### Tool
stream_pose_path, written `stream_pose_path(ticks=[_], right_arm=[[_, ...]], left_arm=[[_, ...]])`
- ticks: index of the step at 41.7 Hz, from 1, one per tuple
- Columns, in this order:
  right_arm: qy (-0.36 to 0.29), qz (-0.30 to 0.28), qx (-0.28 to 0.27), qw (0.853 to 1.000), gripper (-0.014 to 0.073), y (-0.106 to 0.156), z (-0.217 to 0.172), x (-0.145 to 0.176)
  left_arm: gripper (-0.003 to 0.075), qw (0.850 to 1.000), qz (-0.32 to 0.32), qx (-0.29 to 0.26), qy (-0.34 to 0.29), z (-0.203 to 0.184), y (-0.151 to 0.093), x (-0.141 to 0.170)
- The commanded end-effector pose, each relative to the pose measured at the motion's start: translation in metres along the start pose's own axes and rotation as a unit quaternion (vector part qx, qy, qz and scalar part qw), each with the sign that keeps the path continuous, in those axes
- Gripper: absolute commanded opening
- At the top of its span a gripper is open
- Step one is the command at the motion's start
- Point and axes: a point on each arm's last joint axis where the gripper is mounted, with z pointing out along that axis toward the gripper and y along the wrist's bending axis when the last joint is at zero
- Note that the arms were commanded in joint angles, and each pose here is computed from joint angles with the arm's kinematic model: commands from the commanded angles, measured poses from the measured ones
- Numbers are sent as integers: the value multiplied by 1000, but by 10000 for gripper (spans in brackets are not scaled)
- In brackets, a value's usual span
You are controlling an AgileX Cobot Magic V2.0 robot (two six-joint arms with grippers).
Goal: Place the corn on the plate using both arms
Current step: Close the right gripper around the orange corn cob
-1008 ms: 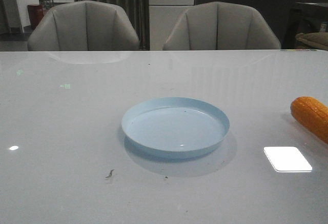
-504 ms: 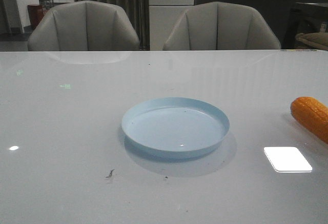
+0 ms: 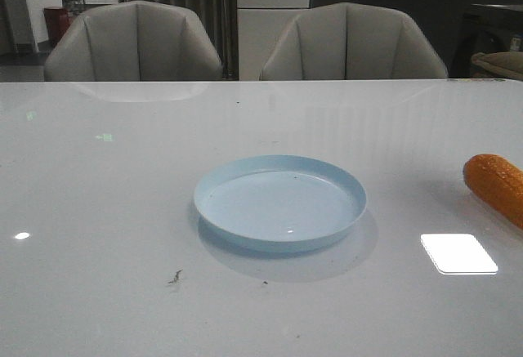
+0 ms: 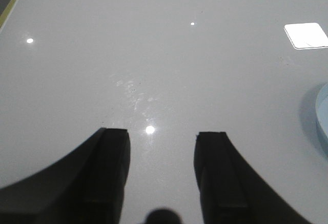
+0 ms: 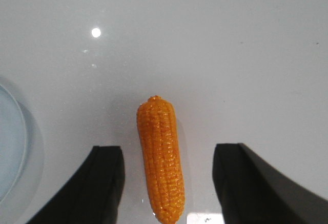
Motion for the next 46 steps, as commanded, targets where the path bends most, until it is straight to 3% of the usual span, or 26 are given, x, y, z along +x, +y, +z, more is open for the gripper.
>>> stream_pose_path(ticks=[1, 7, 14, 46], right_arm=[[2, -7, 5, 1000, 490, 0, 12, -20], [76, -16, 18, 997, 490, -2, 54, -16], [120, -15, 20, 992, 490, -4, 82, -6], [159, -3, 11, 987, 490, -2, 106, 4]], left_arm=[[372, 998, -2, 4, -57, -6, -1, -16], [372, 998, -2, 4, -57, -6, -1, -16], [372, 998, -2, 4, -57, -6, -1, -16], [372, 998, -1, 3, -57, -5, -1, -16]])
